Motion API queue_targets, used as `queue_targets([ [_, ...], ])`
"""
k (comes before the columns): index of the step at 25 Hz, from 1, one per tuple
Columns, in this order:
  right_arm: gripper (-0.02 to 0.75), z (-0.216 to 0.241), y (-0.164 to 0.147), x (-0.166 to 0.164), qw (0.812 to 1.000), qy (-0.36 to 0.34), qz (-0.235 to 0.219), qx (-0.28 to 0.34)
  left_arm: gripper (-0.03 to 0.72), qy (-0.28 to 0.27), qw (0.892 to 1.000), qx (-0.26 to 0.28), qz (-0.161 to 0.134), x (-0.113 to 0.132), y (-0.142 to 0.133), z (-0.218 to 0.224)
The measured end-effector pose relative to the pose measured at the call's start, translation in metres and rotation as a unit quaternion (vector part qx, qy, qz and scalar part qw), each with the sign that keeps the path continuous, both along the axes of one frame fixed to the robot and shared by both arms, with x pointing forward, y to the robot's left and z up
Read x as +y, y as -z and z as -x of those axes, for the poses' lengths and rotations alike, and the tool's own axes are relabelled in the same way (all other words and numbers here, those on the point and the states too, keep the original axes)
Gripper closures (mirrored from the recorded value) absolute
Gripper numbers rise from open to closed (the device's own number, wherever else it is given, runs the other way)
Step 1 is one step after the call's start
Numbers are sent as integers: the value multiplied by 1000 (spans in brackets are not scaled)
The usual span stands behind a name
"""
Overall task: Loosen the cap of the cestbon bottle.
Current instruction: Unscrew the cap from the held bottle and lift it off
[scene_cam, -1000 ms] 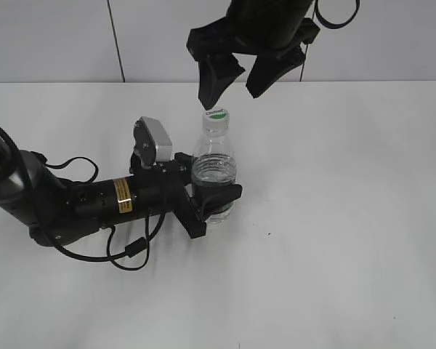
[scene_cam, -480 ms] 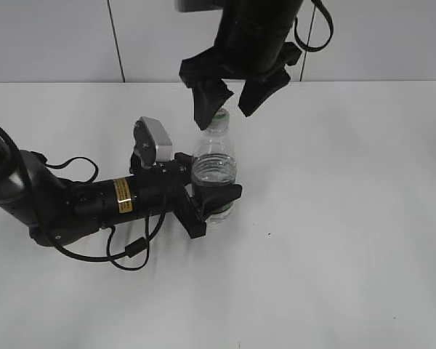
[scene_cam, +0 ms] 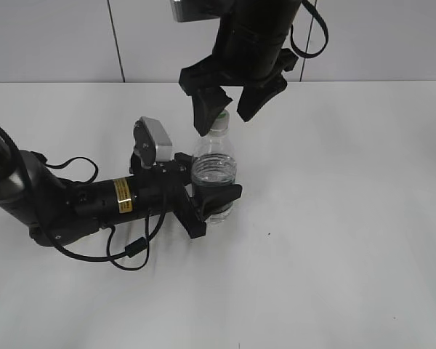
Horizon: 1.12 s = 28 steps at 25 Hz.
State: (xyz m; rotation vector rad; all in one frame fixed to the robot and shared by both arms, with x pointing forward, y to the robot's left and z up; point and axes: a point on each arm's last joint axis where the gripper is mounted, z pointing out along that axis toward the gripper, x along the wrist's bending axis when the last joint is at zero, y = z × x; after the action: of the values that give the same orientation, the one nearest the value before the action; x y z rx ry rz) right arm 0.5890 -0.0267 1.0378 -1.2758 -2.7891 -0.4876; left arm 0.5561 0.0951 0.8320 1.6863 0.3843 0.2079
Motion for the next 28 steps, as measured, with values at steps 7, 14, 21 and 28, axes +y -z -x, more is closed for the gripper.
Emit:
queue_targets([
  [7,187,0,0,0,1000,0,0,0,286,0,1000,0,0,0,0,0],
  [14,349,0,0,0,1000,0,-3,2,286,0,1000,0,0,0,0,0],
  [21,439,1,-1,2,1000,-30,-2,-6,286,0,1000,0,0,0,0,0],
  [28,439,2,-1,3,980,-191,14,-58,286,0,1000,0,-1,0,0,0],
])
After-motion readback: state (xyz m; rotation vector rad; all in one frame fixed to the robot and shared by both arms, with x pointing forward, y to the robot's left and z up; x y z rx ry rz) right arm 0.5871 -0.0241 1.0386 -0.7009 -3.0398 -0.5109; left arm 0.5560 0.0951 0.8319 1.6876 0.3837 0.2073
